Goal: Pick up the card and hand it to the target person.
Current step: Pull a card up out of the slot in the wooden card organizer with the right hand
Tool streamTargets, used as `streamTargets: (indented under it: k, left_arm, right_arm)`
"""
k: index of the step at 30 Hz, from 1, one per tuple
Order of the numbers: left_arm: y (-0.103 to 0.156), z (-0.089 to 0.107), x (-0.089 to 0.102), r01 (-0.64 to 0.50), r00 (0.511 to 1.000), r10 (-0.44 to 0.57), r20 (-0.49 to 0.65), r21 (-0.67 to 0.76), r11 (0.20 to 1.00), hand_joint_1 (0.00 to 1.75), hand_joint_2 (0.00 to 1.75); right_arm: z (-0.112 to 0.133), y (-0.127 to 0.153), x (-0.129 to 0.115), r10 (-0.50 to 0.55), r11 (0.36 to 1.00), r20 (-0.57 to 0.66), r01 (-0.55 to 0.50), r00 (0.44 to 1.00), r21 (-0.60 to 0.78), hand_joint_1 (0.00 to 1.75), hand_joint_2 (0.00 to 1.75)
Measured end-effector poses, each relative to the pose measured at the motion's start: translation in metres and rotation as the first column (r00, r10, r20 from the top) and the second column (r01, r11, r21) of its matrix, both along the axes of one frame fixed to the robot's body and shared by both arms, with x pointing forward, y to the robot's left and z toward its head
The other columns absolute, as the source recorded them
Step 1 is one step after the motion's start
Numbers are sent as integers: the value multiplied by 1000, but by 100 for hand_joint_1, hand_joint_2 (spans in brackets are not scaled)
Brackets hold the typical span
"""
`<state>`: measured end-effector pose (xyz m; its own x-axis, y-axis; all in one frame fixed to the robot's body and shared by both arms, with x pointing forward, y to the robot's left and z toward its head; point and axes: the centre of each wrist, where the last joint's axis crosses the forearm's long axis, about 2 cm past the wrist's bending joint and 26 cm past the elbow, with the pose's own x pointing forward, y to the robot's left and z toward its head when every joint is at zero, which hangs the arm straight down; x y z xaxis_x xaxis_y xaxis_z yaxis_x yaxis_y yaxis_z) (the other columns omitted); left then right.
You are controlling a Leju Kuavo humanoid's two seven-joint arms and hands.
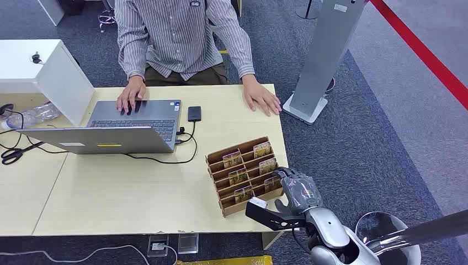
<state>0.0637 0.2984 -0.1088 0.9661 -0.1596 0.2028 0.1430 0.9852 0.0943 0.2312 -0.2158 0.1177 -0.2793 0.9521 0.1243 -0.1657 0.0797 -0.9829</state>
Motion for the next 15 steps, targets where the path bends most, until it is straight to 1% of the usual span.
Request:
streamTargets:
  k: [3,6,9,10,13,15]
  left_arm:
    - [0,0,0,1,1000,-1,0,-1,1000,0,0]
    - [-1,0,0,1,1000,-1,-1,-1,1000,0,0]
    - [0,0,0,1,1000,-1,-2,-1,1000,0,0]
    - [0,0,0,1,1000,-1,-2,-1,1000,0,0]
    - [0,0,0,0,1000,0,-3,0,1000,0,0]
    - [0,0,0,0,1000,0,-3,0,1000,0,0]
  right_arm:
    - [0,0,0,0,1000,2,0,1000,1,82,175]
    - [1,-1,0,-1,1000,7,1,1000,3,90,175]
    - [1,-1,0,-1,1000,8,1,1000,5,109,175]
    - [1,-1,-1,-1,1000,7,1,1000,5,112,175]
    - [1,0,-1,1,1000,5,-1,1000,6,110,175]
    - [1,1,-2,2,1000,4,-2,1000,8,111,175]
